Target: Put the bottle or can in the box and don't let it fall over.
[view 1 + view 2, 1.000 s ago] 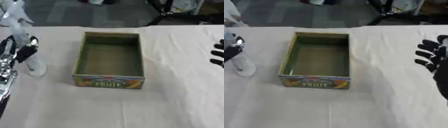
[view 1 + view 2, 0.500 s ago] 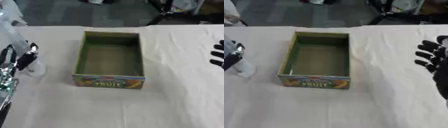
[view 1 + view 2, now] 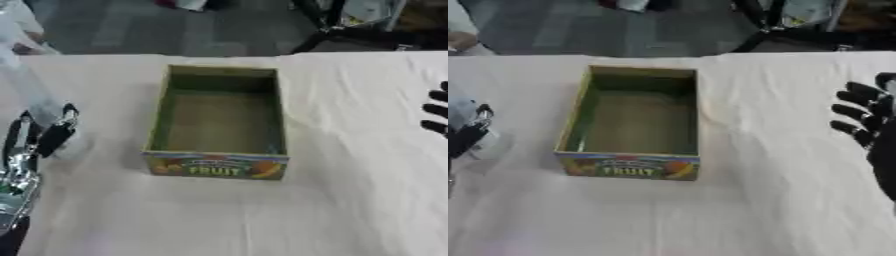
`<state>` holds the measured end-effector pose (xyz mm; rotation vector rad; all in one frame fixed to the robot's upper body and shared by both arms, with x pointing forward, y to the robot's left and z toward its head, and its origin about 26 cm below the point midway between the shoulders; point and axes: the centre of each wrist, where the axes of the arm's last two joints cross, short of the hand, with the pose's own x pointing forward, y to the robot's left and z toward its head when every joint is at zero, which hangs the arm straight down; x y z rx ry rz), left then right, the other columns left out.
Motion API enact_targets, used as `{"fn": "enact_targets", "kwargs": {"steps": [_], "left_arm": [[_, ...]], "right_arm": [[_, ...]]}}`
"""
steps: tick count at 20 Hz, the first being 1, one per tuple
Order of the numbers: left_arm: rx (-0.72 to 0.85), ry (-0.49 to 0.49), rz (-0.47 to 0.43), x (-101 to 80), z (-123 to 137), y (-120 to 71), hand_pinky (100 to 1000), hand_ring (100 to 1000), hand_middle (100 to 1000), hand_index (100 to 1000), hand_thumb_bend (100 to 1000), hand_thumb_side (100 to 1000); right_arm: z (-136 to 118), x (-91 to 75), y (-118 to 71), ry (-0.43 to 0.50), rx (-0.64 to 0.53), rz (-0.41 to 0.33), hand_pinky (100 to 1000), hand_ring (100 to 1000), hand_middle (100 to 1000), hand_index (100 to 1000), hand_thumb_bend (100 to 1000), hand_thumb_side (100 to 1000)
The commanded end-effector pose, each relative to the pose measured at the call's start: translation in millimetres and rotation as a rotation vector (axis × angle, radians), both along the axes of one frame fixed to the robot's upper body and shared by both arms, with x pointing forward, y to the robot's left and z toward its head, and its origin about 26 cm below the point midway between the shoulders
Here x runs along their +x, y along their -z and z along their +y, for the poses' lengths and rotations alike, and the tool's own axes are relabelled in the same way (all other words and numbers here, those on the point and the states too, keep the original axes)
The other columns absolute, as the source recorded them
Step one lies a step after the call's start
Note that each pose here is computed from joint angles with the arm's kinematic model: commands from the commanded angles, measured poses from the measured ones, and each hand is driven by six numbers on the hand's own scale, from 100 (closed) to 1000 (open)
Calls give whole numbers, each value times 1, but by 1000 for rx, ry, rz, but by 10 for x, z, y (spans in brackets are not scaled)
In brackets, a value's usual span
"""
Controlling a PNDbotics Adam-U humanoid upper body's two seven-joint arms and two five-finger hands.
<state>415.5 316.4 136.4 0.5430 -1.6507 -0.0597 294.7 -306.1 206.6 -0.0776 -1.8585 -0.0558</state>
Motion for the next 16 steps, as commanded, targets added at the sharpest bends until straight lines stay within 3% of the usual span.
{"fn": "enact_targets", "kwargs": {"steps": [1,2,5,7,11,16], "left_arm": [[-36,-39,3,24,21,121,1000,425,400,696,100,420],[-37,-54,-9,35,15,123,1000,401,370,669,100,422],[-29,-74,-60,51,-21,87,1000,215,165,418,100,440],[-30,-94,-97,55,-35,42,1000,151,100,319,100,462],[-18,-98,-179,43,-68,-112,1000,100,100,201,100,519],[59,-65,-297,-24,-163,-517,1000,100,100,171,100,605]], "right_arm": [[-24,-13,-82,9,-2,-21,822,849,799,834,100,1000],[-23,-14,-84,8,-1,-21,822,848,799,833,100,1000],[-25,-14,-79,10,3,-13,822,846,797,831,100,1000],[-31,-14,-74,14,6,-5,822,845,796,831,100,1000],[-38,-14,-66,20,12,15,822,843,794,828,100,1000],[-45,-32,-80,25,14,15,822,842,793,828,100,1000]]}}
